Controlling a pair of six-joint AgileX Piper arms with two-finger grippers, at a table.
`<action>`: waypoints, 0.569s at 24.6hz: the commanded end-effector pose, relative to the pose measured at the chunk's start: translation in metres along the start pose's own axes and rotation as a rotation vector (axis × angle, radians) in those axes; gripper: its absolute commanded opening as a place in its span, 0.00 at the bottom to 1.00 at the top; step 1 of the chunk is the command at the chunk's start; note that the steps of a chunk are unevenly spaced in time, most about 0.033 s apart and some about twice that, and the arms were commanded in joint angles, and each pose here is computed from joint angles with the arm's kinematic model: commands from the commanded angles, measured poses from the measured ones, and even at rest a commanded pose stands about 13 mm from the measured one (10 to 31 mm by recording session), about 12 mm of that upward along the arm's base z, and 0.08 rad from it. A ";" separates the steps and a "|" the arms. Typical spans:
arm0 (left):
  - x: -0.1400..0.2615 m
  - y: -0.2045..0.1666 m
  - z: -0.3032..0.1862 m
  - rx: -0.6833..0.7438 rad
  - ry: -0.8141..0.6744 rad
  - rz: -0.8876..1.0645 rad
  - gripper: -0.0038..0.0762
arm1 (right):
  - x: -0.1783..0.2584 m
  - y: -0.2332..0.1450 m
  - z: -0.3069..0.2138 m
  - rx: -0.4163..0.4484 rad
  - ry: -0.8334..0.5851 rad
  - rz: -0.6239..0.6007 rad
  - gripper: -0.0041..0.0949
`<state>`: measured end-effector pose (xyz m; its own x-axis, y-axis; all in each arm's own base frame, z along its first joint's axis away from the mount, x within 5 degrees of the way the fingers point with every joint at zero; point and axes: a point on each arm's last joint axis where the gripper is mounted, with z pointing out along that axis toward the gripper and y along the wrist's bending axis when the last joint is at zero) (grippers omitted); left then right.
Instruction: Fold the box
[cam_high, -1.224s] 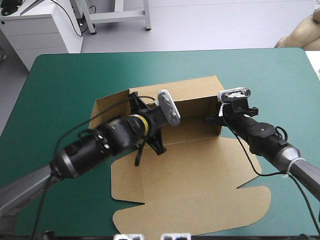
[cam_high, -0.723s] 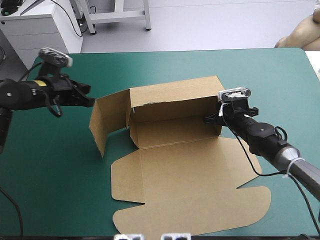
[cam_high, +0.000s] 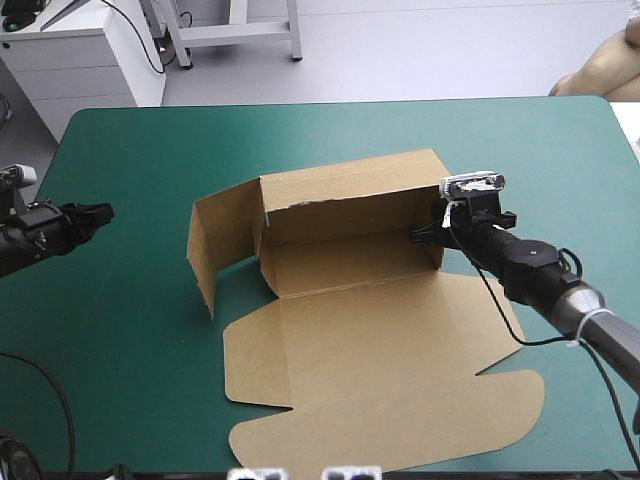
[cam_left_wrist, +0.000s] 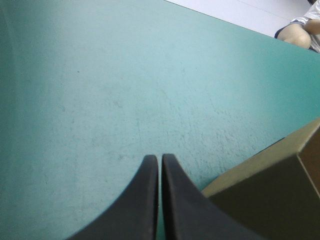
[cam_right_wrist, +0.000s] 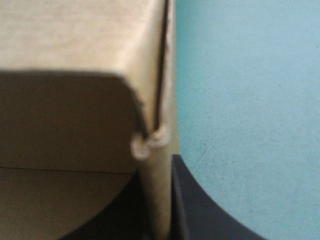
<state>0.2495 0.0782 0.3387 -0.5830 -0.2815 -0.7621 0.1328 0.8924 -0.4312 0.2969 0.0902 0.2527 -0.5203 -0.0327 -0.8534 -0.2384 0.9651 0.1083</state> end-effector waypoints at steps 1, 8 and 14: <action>-0.012 -0.011 -0.010 0.028 -0.089 -0.001 0.06 | 0.002 -0.002 0.004 -0.177 0.073 0.084 0.02; -0.013 -0.012 -0.010 0.036 -0.102 0.023 0.06 | -0.008 -0.019 -0.003 -0.124 0.298 0.034 0.03; -0.014 -0.012 -0.010 0.037 -0.108 0.025 0.06 | -0.074 -0.014 -0.030 -0.099 0.358 0.095 0.03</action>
<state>0.2503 0.0777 0.3407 -0.5629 -0.2668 -0.7823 0.1579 0.8943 -0.4186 0.3216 0.0711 0.2986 -0.7619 -0.0756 -0.6433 -0.2696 0.9400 0.2088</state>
